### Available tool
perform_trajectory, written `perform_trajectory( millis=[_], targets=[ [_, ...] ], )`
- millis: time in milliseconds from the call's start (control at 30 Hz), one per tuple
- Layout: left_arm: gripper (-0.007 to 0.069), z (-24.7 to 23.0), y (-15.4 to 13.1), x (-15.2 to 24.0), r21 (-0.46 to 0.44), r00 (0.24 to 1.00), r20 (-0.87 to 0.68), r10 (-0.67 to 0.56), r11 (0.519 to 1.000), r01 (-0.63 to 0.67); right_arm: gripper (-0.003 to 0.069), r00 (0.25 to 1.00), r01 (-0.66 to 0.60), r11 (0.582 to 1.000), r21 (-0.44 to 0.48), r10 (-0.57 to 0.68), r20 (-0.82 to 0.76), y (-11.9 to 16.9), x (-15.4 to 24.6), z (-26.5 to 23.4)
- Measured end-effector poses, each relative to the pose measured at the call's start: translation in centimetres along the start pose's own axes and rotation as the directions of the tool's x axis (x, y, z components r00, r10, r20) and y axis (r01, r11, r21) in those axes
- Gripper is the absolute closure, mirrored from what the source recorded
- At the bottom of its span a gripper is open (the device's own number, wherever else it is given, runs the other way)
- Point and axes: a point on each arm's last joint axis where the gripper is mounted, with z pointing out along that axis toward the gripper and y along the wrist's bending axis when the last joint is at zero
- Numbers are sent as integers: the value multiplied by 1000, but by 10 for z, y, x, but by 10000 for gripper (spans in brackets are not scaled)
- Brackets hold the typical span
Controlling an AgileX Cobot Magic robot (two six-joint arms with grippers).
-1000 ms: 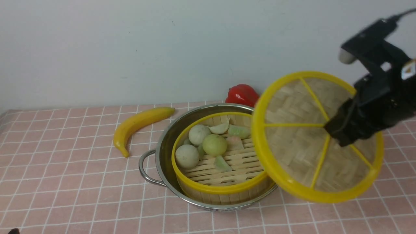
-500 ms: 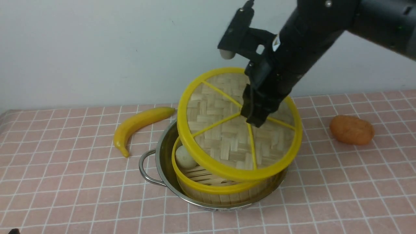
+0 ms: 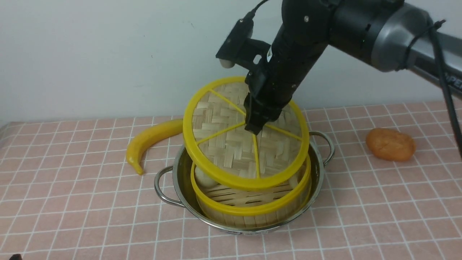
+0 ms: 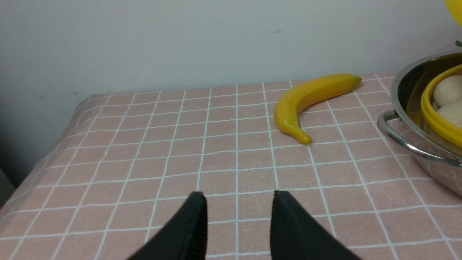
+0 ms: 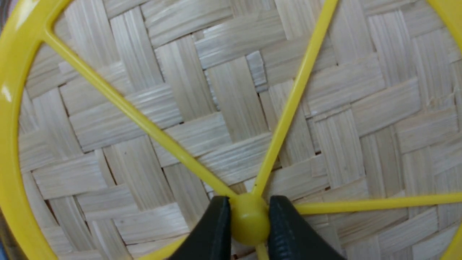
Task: Place the steamer in the pot on the pink tablecloth, and put the lid on the steamer.
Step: 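Place the bamboo steamer lid onto the steamer basket in the pot with the right gripper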
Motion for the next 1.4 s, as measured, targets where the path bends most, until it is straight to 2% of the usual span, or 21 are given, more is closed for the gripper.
perform_trajectory(
  millis=[200,400,500,667,1000,1200,1400],
  targets=[
    [382,0,0,0,0,1000,0,0,1000,0,510,992,-110,993,34,107,62,3,3,-40],
    [382,0,0,0,0,1000,0,0,1000,0,510,980,-189,982,0,188,-68,20,41,-39],
    [382,0,0,0,0,1000,0,0,1000,0,510,979,-187,982,-4,186,-86,23,47,-41],
    [382,0,0,0,0,1000,0,0,1000,0,510,990,-136,991,2,136,-46,19,32,-41],
    [382,0,0,0,0,1000,0,0,1000,0,510,998,-28,1000,4,28,-53,32,-1,5],
    [382,0,0,0,0,1000,0,0,1000,0,510,995,-61,996,67,66,-74,28,1,6],
    [382,0,0,0,0,1000,0,0,1000,0,510,994,-109,992,61,111,-21,30,-2,-16]
  ],
)
